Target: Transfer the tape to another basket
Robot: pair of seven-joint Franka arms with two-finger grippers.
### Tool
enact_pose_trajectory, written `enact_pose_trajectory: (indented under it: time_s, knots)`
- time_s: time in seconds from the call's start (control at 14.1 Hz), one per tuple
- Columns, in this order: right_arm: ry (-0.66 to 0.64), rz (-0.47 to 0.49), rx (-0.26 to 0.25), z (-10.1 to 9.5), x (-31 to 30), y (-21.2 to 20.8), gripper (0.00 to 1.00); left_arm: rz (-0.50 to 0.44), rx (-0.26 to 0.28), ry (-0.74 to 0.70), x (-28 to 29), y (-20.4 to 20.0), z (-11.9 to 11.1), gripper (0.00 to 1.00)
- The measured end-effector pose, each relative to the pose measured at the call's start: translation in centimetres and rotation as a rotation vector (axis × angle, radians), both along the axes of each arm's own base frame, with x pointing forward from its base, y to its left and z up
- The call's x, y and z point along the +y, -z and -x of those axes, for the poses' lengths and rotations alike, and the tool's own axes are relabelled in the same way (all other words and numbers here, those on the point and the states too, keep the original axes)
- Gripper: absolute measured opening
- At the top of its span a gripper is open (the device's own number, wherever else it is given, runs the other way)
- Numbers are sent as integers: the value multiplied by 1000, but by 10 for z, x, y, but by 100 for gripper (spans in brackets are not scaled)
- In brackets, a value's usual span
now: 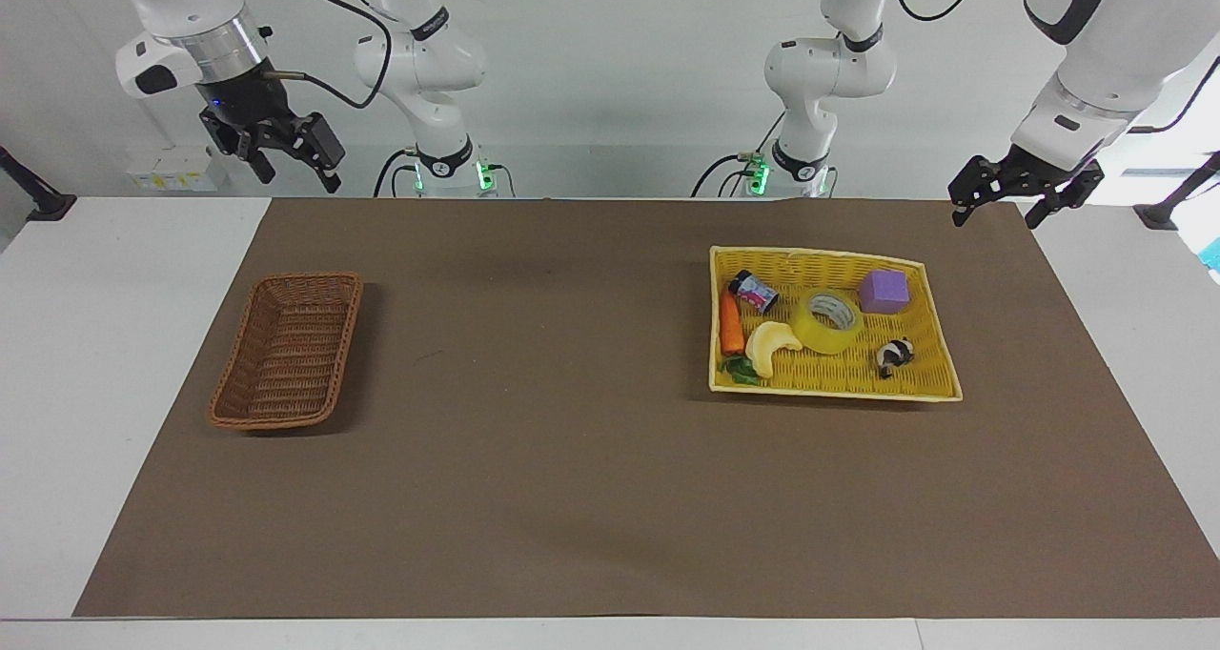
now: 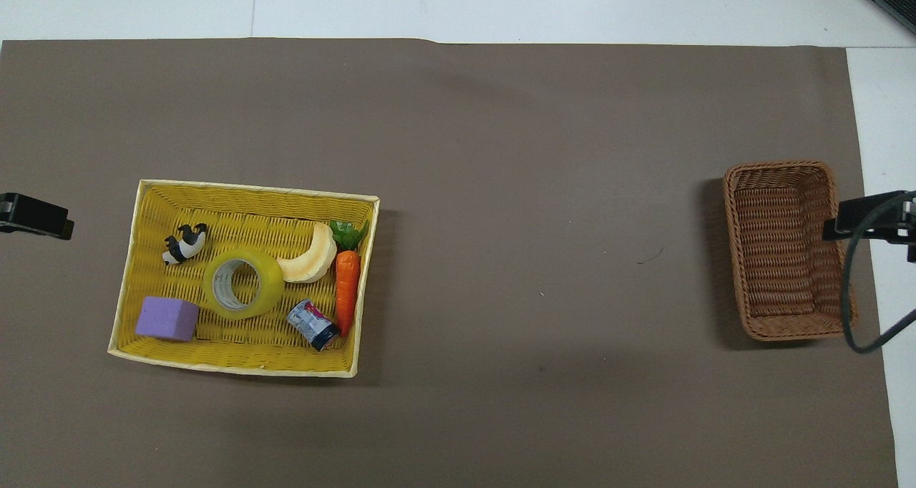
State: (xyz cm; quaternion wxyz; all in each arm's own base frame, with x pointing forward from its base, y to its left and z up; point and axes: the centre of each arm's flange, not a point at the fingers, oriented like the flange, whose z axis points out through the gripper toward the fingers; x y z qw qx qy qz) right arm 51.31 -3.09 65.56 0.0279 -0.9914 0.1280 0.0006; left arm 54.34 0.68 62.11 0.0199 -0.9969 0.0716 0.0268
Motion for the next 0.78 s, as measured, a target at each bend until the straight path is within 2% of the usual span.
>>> enact_pose_trajectory:
  time_s: [0.78]
  knots:
    - [0,0,0,0,0,0,100,0,12,-1,0,3,1,100]
